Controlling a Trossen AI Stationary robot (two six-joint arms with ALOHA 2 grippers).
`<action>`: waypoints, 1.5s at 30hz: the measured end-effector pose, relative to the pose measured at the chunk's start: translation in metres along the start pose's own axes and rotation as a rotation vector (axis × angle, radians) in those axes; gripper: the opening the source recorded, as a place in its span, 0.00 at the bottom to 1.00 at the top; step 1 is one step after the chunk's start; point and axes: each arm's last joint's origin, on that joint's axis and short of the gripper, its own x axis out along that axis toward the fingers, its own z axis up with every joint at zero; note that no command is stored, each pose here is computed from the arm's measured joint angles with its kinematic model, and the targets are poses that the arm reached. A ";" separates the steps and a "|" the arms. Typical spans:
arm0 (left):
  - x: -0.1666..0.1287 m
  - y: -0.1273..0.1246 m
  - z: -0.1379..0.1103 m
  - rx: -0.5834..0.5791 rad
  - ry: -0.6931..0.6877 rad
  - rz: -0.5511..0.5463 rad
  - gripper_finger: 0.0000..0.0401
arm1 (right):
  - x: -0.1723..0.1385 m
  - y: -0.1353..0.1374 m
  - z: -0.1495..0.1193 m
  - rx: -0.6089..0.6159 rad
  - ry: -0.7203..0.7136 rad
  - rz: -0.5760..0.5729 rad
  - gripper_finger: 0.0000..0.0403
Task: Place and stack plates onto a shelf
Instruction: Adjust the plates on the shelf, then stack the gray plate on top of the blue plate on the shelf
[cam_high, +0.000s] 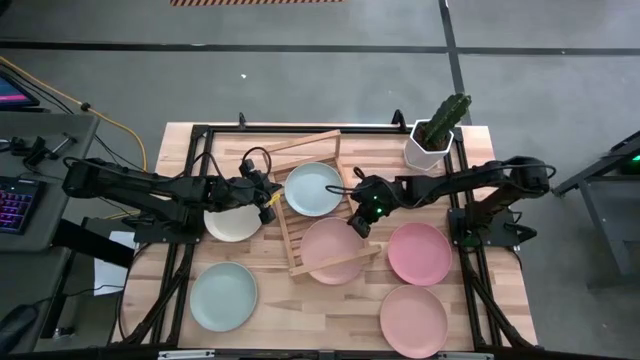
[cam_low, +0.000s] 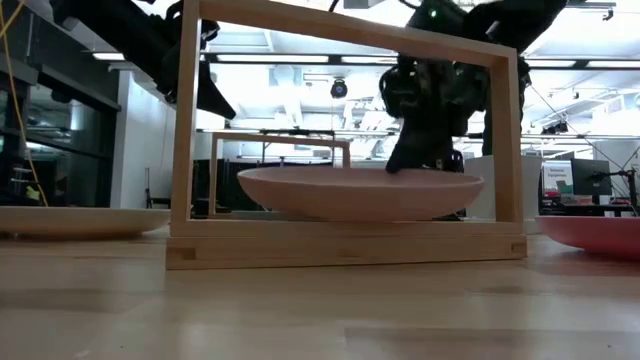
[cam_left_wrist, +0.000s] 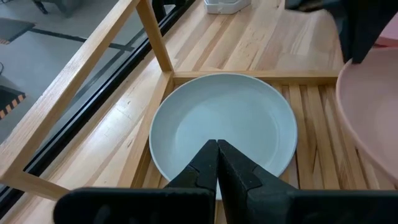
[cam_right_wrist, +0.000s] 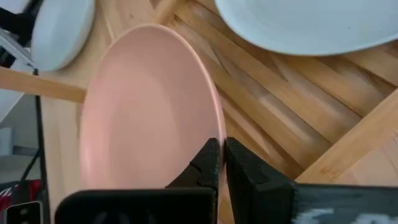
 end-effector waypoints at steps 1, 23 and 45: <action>0.000 0.000 0.000 0.000 0.000 0.000 0.00 | 0.002 -0.001 0.000 0.003 0.006 -0.005 0.00; 0.000 0.000 0.000 0.000 0.001 0.000 0.00 | 0.018 -0.017 0.009 0.048 -0.078 -0.070 0.00; 0.000 0.001 -0.005 0.037 0.045 0.006 0.00 | -0.022 -0.020 0.023 -0.123 -0.170 -0.124 0.33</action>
